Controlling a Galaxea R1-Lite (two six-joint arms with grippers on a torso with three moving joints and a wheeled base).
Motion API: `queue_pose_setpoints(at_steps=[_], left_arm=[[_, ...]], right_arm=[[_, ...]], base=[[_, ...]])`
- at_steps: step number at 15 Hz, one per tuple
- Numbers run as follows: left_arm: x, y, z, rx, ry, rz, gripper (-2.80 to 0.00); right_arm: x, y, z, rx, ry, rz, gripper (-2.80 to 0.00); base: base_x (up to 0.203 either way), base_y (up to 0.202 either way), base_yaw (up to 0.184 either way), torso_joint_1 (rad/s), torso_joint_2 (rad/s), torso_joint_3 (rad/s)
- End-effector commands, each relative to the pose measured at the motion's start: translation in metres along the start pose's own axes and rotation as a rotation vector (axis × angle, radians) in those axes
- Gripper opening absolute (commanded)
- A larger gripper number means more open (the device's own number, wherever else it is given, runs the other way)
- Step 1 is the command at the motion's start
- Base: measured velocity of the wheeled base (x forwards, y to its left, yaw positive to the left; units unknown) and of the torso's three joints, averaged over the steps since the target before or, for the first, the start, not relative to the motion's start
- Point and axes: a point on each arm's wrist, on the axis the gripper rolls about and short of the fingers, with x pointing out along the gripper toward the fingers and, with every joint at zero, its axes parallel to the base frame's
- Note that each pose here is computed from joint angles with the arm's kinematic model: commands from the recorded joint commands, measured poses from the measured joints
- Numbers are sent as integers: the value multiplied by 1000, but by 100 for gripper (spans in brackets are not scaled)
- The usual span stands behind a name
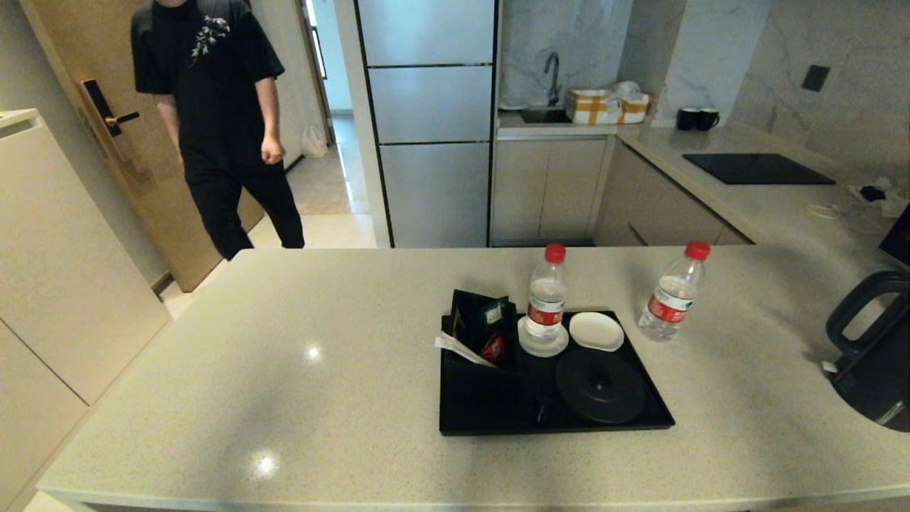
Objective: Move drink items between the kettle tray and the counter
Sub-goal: Return the bottled water to its original position
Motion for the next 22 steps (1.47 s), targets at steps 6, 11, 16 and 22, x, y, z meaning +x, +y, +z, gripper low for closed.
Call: queue_pose_setpoints(at_steps=[6,11,16,22], left_arm=[[0,0,0,0,1,1,-280],[0,0,0,0,2,1,-280],[0,0,0,0,1,1,-280],[0,0,0,0,1,1,-280]], right_arm=[[31,4,-25,85,-197,36,-280],[31,4,-25,95,-196,35,-280],[31,4,-25,101,-198,34,-280],[31,4,-25,108,-200,28,-280]], base=[[0,0,0,0,0,0],[0,0,0,0,0,0],[0,0,0,0,0,0],[0,0,0,0,0,0]])
